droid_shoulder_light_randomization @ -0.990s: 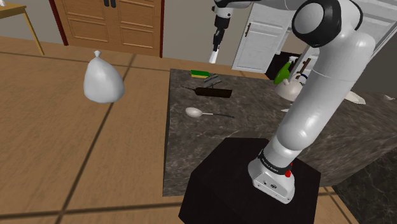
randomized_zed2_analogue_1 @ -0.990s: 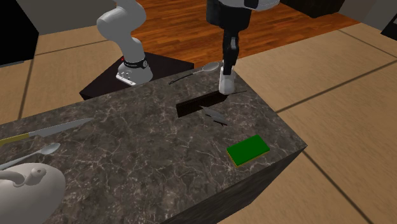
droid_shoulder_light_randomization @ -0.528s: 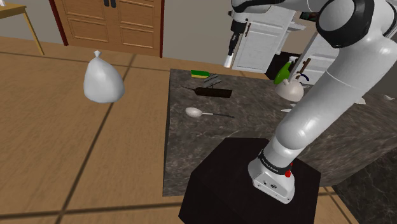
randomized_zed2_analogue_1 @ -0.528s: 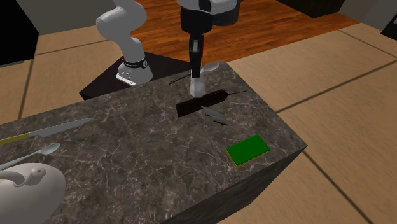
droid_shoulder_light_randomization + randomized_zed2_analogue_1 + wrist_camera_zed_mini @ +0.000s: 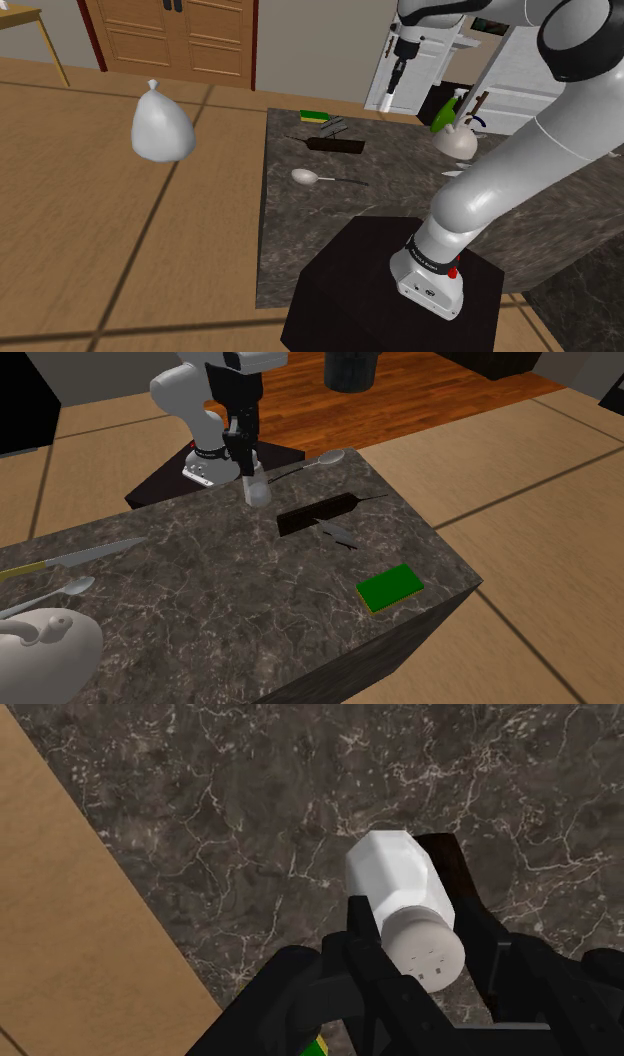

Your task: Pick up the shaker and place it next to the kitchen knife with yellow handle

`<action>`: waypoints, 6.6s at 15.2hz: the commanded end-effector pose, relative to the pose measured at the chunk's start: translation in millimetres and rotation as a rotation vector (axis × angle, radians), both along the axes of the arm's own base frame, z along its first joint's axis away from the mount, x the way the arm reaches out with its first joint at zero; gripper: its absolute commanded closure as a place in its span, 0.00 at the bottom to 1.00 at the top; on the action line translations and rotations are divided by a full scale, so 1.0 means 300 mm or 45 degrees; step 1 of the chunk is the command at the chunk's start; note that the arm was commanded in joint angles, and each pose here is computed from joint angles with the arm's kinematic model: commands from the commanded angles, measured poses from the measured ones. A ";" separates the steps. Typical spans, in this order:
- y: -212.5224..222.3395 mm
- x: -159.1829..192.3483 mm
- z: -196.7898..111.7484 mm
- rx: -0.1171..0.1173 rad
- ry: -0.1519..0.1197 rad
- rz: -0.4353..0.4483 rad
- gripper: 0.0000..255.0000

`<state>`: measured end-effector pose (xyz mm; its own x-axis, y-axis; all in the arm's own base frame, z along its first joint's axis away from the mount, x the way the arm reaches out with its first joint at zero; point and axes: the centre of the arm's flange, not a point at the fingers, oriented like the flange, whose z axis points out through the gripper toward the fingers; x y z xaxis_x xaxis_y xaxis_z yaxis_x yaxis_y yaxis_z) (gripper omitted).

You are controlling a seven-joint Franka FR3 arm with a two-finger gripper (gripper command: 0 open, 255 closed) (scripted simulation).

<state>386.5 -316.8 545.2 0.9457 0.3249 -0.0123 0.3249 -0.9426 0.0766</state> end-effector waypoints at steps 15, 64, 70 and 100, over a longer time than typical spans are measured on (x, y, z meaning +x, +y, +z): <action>-0.318 -0.628 -0.004 0.000 0.000 0.001 1.00; -0.984 -1.919 -0.283 0.000 0.000 0.001 1.00; -0.984 -1.919 -0.388 0.000 0.000 0.001 1.00; -0.972 -1.921 -0.403 0.000 0.000 0.001 0.00</action>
